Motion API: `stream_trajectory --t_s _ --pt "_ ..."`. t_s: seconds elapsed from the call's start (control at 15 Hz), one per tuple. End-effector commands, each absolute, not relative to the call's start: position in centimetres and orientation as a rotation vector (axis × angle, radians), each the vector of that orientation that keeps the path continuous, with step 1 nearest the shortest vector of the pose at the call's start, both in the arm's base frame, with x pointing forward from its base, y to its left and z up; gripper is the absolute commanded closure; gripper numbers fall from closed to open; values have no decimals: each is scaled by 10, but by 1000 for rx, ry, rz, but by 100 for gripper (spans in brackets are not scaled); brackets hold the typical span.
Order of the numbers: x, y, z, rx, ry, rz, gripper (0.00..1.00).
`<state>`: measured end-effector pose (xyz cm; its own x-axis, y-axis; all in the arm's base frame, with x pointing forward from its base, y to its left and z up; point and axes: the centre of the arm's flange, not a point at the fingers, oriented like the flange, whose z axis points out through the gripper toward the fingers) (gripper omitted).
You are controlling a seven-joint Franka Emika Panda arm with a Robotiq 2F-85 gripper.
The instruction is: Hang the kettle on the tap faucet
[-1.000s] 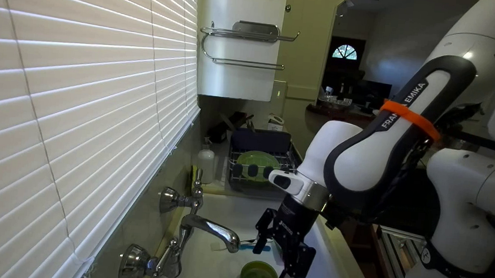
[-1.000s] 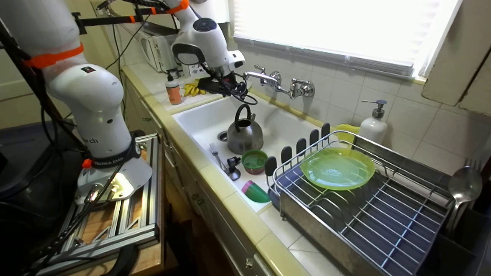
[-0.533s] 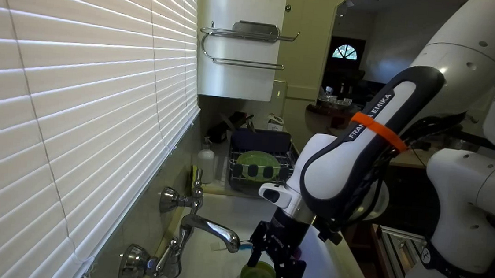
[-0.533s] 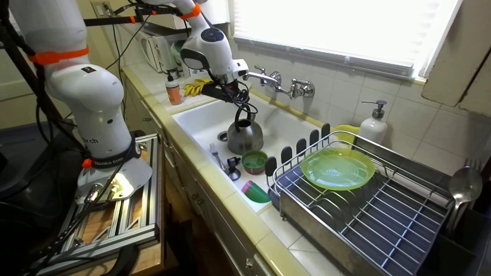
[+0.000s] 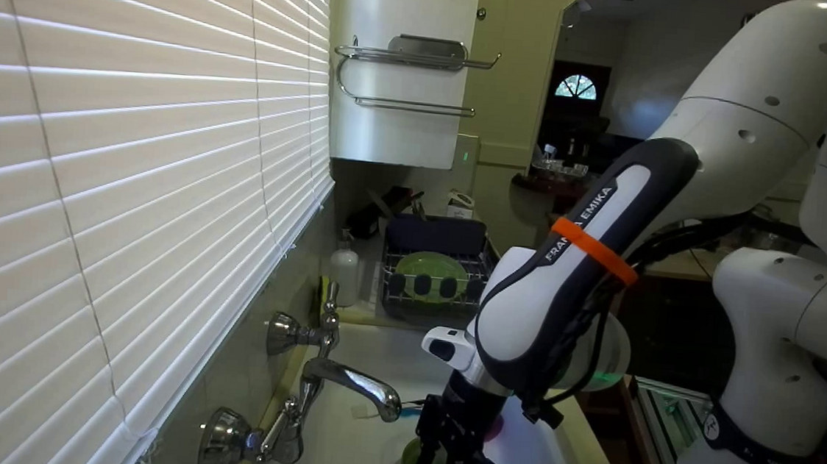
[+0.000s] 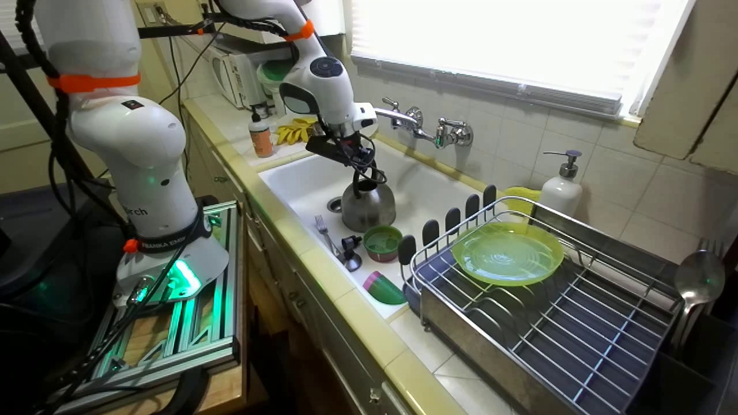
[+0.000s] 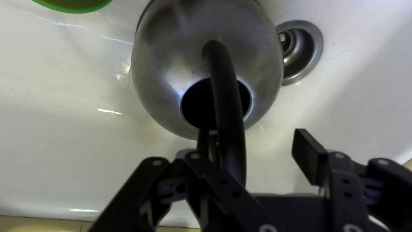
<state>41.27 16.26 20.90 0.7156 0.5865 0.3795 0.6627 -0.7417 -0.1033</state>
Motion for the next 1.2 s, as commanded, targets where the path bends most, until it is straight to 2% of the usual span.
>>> stream_trajectory --t_s 0.0,0.07,0.2,0.4,0.53,0.8,0.93,1.0,1.13 --pt "408 160 189 -2670 -1042 -495 48" --pt "406 161 192 -2673 -1054 -499 50" --pt "401 161 196 -2677 -1065 -502 37" --pt "395 161 197 -2680 -1070 -501 46" --pt "395 162 195 -2680 -1081 -500 55" --pt "389 161 191 -2682 -1088 -497 53" --pt "388 160 190 -2685 -1093 -495 74" --pt "387 160 190 -2687 -1096 -495 78" --pt "384 159 191 -2692 -1093 -491 94"
